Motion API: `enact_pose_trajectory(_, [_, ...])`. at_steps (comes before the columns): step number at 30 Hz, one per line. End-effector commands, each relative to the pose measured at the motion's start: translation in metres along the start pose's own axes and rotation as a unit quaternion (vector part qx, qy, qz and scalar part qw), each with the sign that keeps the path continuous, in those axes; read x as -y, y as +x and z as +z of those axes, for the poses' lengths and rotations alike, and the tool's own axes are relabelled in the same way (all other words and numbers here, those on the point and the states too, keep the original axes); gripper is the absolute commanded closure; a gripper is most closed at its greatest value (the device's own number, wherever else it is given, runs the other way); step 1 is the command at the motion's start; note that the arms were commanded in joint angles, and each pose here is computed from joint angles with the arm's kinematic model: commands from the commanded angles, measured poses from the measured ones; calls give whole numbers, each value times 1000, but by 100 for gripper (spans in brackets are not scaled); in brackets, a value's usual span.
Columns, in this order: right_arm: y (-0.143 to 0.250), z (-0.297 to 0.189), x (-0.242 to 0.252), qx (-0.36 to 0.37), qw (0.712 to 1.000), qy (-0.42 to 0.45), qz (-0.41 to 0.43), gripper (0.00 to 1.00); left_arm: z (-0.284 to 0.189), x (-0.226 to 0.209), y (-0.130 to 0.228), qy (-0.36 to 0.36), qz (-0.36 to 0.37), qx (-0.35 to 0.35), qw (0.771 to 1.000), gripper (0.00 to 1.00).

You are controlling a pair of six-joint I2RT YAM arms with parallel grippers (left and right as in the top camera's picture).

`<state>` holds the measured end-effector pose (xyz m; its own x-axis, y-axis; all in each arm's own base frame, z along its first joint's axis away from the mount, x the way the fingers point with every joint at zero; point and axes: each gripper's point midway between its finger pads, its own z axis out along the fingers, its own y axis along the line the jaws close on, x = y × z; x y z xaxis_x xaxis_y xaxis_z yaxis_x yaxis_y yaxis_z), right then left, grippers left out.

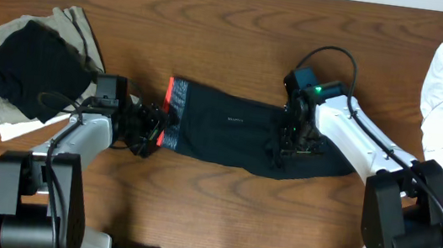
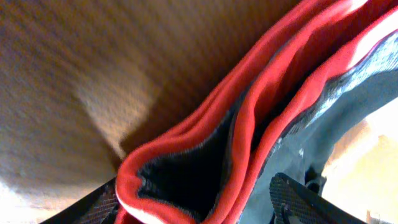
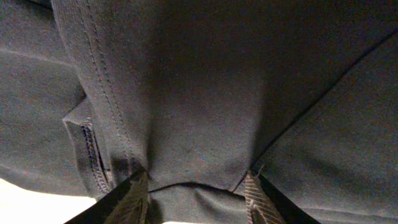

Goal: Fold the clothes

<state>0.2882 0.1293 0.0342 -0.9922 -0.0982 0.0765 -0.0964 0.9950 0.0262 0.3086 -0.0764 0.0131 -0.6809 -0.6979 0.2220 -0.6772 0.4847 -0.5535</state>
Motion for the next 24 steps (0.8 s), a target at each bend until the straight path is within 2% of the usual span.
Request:
enact_pose_trajectory(1, [1, 1, 5, -2, 1000, 8, 8, 51, 7, -40, -24, -87, 0, 70, 994, 26])
enact_pose_trajectory(16, [5, 1, 6, -9, 1000, 10, 8, 50, 23, -45, -22, -86, -4, 49, 995, 27])
enact_pose_trajectory(17, [5, 1, 6, -9, 1000, 10, 8, 50, 24, -44, -21, -83, -2, 47, 995, 30])
enact_pose_trajectory(20, [5, 1, 6, -9, 1000, 10, 8, 50, 26, -39, -20, -76, 4, 45, 996, 48])
enact_pose_trajectory(22, [5, 1, 6, -9, 1000, 10, 8, 50, 26, -38, -20, -72, 5, 43, 996, 54])
enact_pose_trajectory(24, [5, 1, 6, -9, 1000, 10, 8, 50, 26, -38, -20, -72, 5, 43, 996, 66])
